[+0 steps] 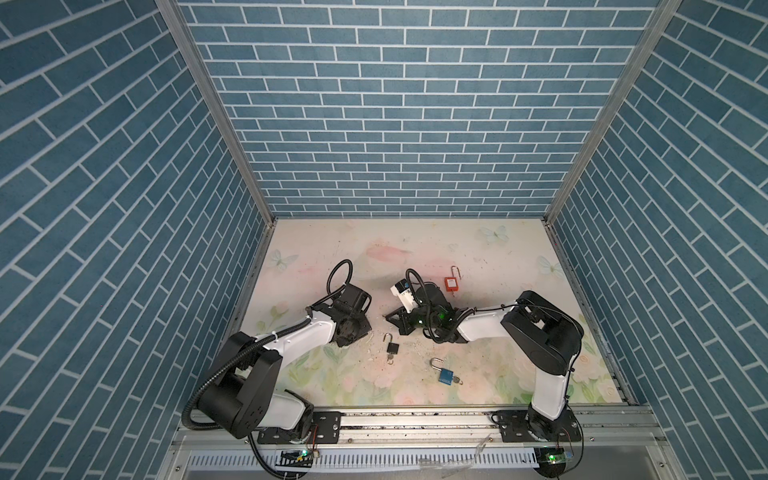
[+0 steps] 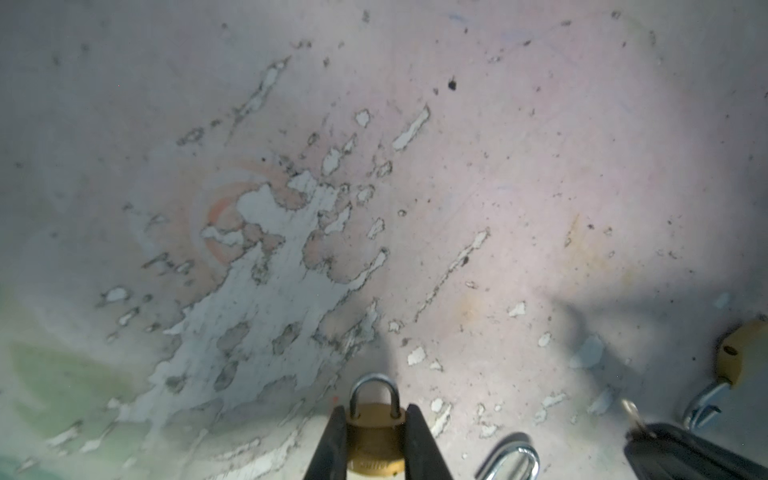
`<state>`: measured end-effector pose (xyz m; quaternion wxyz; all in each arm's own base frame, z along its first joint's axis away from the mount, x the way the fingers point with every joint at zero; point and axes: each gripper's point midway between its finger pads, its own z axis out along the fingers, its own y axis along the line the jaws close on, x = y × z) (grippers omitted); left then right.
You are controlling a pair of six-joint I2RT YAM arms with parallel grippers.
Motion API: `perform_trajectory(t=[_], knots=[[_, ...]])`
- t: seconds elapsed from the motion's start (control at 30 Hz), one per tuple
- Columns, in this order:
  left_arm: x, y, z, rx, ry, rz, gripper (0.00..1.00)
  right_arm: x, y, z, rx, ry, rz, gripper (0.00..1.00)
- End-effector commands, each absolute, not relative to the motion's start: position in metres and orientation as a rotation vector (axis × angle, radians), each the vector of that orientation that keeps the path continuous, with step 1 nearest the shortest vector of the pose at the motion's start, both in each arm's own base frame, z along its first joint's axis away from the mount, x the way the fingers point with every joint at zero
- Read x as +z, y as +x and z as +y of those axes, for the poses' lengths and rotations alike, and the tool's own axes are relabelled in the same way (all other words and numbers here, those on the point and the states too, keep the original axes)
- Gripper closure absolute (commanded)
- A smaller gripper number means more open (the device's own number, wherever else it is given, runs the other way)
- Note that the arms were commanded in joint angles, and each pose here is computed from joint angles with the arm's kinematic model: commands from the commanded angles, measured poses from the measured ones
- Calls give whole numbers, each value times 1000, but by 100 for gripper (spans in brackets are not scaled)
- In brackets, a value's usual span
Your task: Lock with the key
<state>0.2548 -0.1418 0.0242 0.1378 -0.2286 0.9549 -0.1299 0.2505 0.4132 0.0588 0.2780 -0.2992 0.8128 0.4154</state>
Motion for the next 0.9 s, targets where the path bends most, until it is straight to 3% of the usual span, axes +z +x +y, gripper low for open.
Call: perform_trajectory(t=[0.0, 0.2, 0.33, 0.5, 0.73, 0.87], knots=[[31, 270, -144, -370, -657, 2711, 100, 66, 254, 413, 1102, -815, 2153, 100], [29, 272, -146, -350, -587, 2730, 98, 64, 254, 413, 1102, -811, 2159, 100], [24, 272, -153, -374, -536, 2770, 85, 64, 254, 413, 1106, -810, 2160, 100], [21, 272, -152, -375, -544, 2769, 79, 65, 254, 413, 1107, -809, 2161, 100], [33, 277, -145, -432, -575, 2688, 59, 66, 253, 413, 1110, -805, 2164, 100], [44, 281, -140, -454, -578, 2643, 59, 68, 254, 415, 1117, -804, 2165, 100]])
